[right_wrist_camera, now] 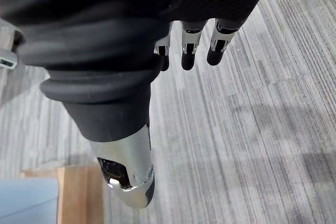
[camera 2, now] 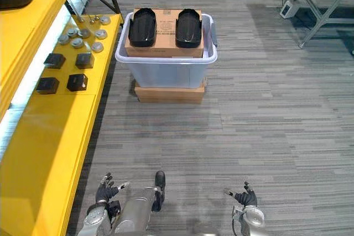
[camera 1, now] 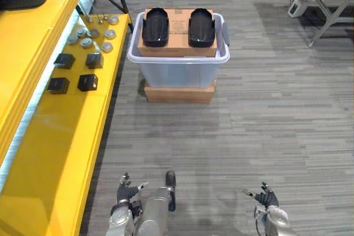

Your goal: Walk over and take plastic housings, then place them on the shelf

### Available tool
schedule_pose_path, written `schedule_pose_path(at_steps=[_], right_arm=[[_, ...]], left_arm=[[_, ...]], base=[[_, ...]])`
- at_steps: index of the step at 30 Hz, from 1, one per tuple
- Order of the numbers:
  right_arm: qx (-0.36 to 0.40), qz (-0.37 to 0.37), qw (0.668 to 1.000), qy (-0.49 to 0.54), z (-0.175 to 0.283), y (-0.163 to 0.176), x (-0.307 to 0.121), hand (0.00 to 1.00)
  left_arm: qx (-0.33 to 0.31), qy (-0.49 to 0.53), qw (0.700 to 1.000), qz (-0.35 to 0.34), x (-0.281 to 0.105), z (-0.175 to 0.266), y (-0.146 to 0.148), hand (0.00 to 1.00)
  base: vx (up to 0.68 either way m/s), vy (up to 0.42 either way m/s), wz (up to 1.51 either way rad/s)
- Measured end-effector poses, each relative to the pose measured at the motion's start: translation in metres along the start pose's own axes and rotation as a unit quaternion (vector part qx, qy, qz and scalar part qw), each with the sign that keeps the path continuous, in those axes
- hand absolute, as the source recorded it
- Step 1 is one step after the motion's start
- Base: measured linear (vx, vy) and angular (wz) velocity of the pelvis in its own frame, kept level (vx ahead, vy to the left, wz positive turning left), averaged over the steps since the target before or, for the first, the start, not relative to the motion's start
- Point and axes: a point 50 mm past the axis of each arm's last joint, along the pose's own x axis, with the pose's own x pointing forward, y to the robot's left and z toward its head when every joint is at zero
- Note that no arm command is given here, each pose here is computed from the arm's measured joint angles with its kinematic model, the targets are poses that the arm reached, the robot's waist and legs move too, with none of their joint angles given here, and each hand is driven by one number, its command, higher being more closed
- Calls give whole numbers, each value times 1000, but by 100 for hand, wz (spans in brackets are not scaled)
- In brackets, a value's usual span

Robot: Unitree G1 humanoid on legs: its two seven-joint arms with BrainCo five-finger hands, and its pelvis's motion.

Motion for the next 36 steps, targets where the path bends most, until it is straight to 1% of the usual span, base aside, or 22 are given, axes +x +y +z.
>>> schedule_pose_path(at_steps=[6,8,9,10,14,16,18,22,24,28,33,36], right_arm=[[-11,10,1000,-14,8,5,2,0],[-11,10,1000,-6,3,5,0,0],[-13,3,1000,6,-6,-1,-2,0],[-14,-2,1000,11,-9,-5,-3,0],[13,8,1000,8,-13,3,-9,0],[33,11,999,9,-12,8,-9,0],[41,7,999,10,-13,7,-8,0],[62,-15,998,19,-14,-1,-6,0],[61,-35,997,27,-21,-14,-8,0],[75,-35,995,54,-36,-7,-14,0],[89,-40,994,46,-31,-9,-12,0],[133,-71,989,10,-14,-20,-10,0]], left_arm=[[3,-4,1000,-4,1,2,-1,0],[9,-1,1000,0,1,0,3,0],[10,12,1000,1,0,-6,3,0],[5,27,1000,-2,-3,-13,-2,0],[-31,37,999,-9,-8,-18,-18,0],[-30,47,998,-7,-11,-25,-16,0],[-29,56,998,-7,-14,-29,-15,0],[-29,54,998,-7,-13,-28,-16,0],[-26,58,998,-13,-12,-28,-20,0],[-2,57,998,-12,-8,-27,-11,0],[16,48,999,-20,-4,-22,-4,0],[23,45,999,-14,-3,-20,2,0]], base=[[522,-76,34],[533,-220,64],[505,-302,64],[515,-282,50],[462,-292,32],[399,-196,-14],[337,-131,-22],[299,51,-45],[267,217,-15],[190,222,-10],[84,127,-18],[91,56,-11]])
